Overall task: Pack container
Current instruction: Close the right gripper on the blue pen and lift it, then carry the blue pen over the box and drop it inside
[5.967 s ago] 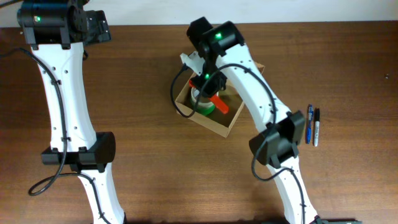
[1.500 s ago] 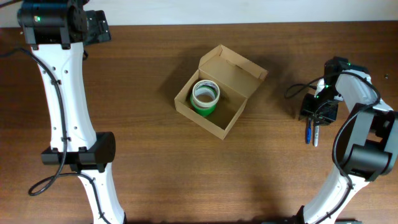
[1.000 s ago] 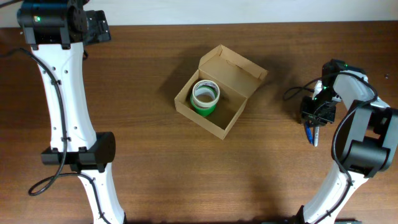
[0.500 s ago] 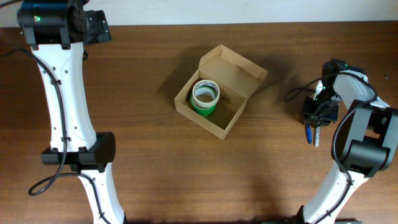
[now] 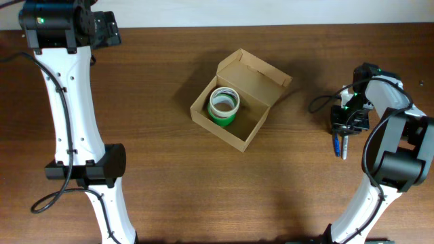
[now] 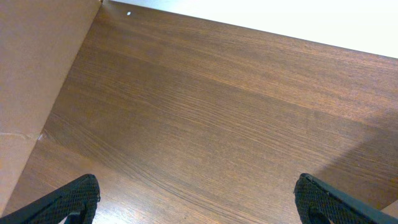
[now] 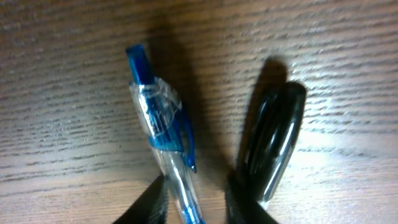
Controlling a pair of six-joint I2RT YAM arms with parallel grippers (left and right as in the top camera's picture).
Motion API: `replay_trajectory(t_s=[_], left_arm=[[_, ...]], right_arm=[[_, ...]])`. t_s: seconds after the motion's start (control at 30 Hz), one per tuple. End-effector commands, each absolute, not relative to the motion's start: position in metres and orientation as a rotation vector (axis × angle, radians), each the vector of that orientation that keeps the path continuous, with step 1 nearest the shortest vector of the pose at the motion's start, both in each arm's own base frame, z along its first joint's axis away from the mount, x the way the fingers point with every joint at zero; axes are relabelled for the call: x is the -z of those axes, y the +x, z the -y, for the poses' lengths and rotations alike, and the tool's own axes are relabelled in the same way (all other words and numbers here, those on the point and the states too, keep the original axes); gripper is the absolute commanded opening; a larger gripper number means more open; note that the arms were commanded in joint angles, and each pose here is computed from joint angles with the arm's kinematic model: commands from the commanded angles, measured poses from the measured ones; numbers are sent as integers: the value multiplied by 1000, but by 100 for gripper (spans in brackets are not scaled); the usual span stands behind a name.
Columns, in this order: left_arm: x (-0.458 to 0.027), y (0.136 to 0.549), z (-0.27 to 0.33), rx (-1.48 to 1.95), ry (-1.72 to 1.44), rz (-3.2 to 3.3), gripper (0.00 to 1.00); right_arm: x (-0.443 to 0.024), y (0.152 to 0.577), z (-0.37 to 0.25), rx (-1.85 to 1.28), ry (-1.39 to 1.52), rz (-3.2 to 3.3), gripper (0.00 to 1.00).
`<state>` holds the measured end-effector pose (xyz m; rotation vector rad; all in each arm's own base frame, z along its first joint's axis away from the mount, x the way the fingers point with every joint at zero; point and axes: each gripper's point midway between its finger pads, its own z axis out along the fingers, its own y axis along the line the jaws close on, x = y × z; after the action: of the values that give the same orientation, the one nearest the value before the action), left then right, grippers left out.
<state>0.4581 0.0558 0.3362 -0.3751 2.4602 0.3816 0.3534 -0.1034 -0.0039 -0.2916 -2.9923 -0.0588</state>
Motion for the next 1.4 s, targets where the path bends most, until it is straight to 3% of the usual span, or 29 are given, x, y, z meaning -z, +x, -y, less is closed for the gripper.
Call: replay_trajectory(t_s=[0.0,0.13,0.3,0.53,0.67,0.8,1.1,1.37], left_arm=[[-352,450,-59,-380,-377,-2422,100],[-352,450,-59,-379,-378,-2422,100],[-352,450,-59,-379,-378,-2422,100],[-352,450,-59,-379,-378,-2422,100],[-352,450,-59,-380,-377,-2422,100],[-352,450,-59,-379,-378,-2422,100],[-352,450,-59,-380,-377,-2422,100],[-352,450,-59,-380,-377,-2422,100]], right_arm=[[31,356,93,156,-249,2974,26],[31,356,93,156,-250,2976,4],[31,357,91,168,-270,2974,4],[6,374,64,430,-296,2992,4],[-42,397,67,412,-383,3050,4],[-121,424,60,346,-374,3202,4],[-256,411,-42,189,81,3485,4],[-259,385,-151,158,708,3421,4]])
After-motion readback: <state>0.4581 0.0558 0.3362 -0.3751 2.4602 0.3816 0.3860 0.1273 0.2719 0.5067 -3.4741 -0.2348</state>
